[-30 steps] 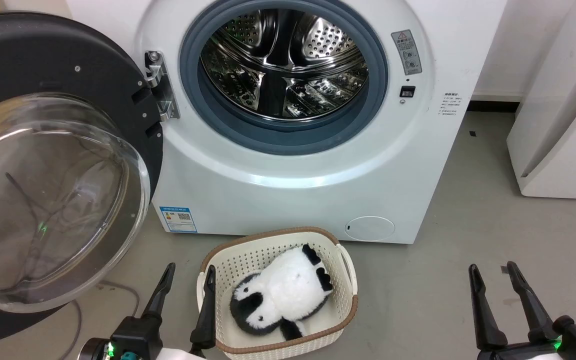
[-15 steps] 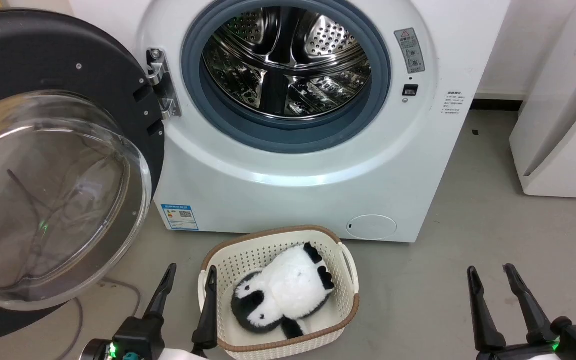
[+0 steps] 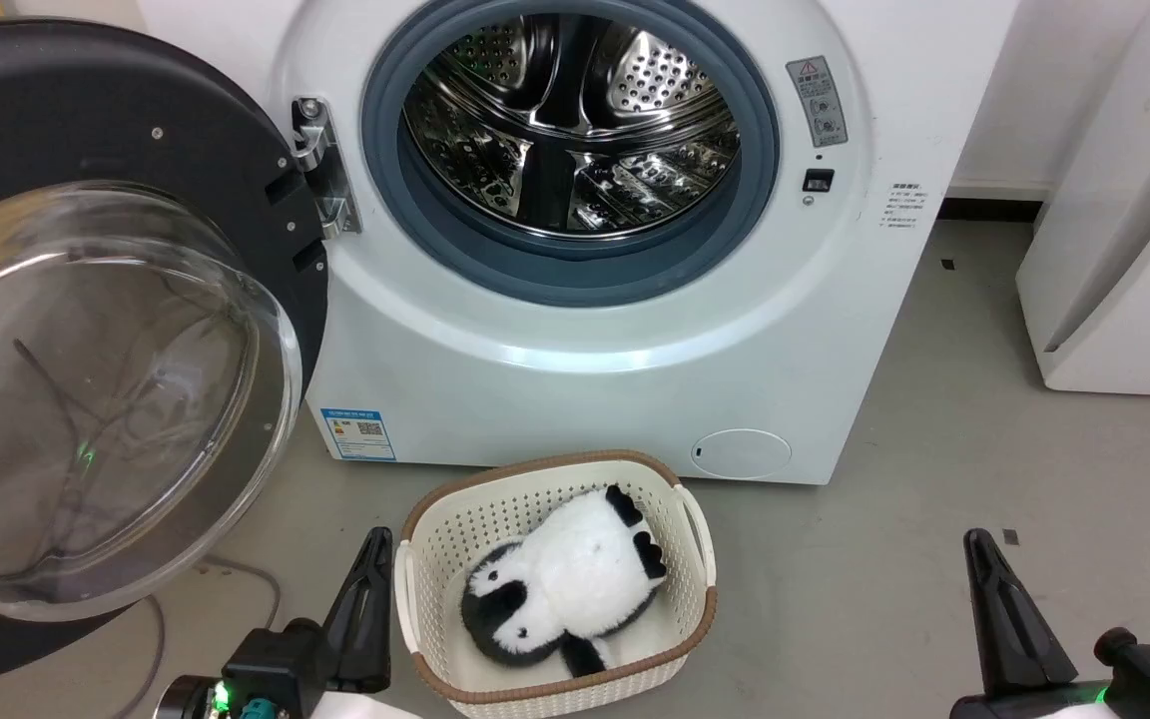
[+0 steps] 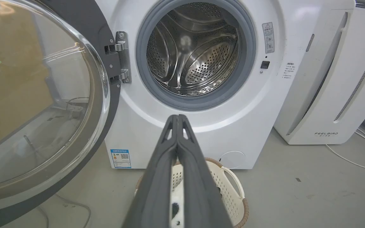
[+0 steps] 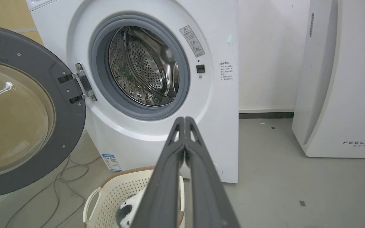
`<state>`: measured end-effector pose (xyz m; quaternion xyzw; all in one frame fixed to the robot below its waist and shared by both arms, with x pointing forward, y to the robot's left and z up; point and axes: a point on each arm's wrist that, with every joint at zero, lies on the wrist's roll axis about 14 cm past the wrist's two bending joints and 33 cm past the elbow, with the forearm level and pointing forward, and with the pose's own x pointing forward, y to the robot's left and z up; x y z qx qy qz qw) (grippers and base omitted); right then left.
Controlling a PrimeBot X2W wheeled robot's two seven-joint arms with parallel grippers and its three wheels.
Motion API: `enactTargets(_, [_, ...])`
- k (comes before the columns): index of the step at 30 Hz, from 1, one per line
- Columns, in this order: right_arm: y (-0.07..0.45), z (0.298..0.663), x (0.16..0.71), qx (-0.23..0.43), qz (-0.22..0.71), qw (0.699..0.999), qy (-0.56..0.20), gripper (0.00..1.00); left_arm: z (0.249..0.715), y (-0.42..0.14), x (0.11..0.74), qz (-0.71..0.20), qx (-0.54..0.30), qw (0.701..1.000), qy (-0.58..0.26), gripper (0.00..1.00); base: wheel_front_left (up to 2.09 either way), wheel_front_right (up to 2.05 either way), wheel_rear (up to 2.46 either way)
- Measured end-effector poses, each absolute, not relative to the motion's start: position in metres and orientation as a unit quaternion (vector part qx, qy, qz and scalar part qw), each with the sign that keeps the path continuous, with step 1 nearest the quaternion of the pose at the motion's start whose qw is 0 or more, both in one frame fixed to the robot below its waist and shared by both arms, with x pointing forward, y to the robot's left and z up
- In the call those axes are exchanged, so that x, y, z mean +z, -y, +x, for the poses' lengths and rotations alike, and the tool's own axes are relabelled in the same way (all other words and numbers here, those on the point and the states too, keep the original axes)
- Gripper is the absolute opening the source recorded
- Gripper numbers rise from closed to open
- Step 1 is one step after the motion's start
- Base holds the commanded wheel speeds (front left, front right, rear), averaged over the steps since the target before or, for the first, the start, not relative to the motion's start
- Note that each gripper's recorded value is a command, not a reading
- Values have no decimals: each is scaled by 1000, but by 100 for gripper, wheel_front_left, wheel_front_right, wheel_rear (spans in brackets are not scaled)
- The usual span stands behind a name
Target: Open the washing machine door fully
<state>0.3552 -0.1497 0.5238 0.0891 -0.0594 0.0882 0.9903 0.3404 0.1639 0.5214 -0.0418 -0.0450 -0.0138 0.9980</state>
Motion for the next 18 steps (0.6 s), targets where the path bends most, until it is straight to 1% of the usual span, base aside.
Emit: enactTargets(18, [151, 356, 522, 88, 69, 993, 47, 0, 345, -165, 521, -35, -13, 999, 37, 0, 0, 0, 0])
